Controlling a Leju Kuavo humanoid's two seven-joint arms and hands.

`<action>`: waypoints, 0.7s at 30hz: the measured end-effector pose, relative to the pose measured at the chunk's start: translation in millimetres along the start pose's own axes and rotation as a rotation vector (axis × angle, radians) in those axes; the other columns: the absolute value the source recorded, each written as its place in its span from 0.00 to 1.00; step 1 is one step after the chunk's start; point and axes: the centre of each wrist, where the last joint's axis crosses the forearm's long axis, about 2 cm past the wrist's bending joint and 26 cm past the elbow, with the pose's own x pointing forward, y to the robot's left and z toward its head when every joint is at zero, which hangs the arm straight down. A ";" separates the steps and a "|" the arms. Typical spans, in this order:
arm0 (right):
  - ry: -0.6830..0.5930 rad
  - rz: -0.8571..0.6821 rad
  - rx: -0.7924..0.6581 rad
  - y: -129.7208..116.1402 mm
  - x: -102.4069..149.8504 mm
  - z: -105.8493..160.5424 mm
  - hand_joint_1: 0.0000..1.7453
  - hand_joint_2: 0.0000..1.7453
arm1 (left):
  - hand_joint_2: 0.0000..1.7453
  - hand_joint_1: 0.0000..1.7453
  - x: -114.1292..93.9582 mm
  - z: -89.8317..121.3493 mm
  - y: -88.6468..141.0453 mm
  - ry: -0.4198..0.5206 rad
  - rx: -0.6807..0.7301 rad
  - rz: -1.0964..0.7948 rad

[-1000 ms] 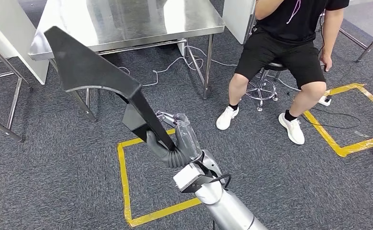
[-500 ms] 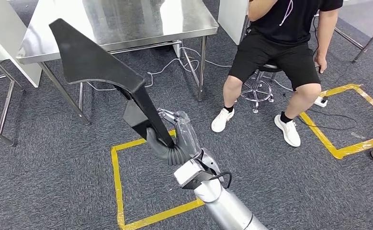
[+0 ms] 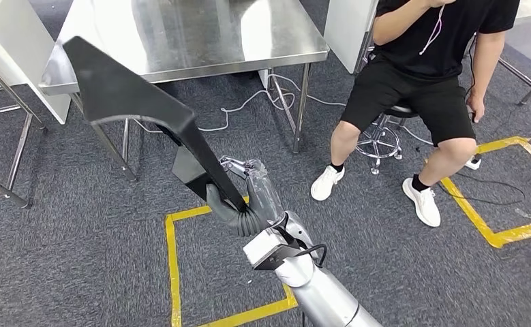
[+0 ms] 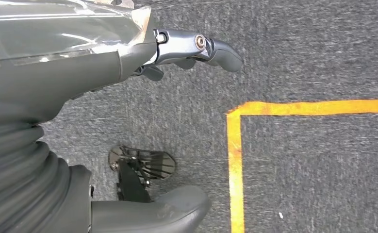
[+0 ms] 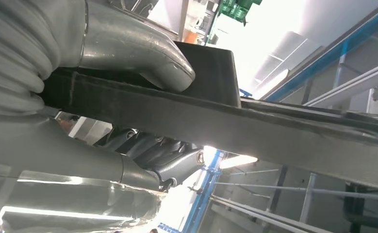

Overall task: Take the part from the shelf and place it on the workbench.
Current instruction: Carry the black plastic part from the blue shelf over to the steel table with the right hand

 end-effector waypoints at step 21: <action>-0.002 -0.025 0.004 5.1 -0.6 -3.2 1.00 1.00 | 1.00 0.00 -2.0 1.2 0.9 0.008 0.009 -0.003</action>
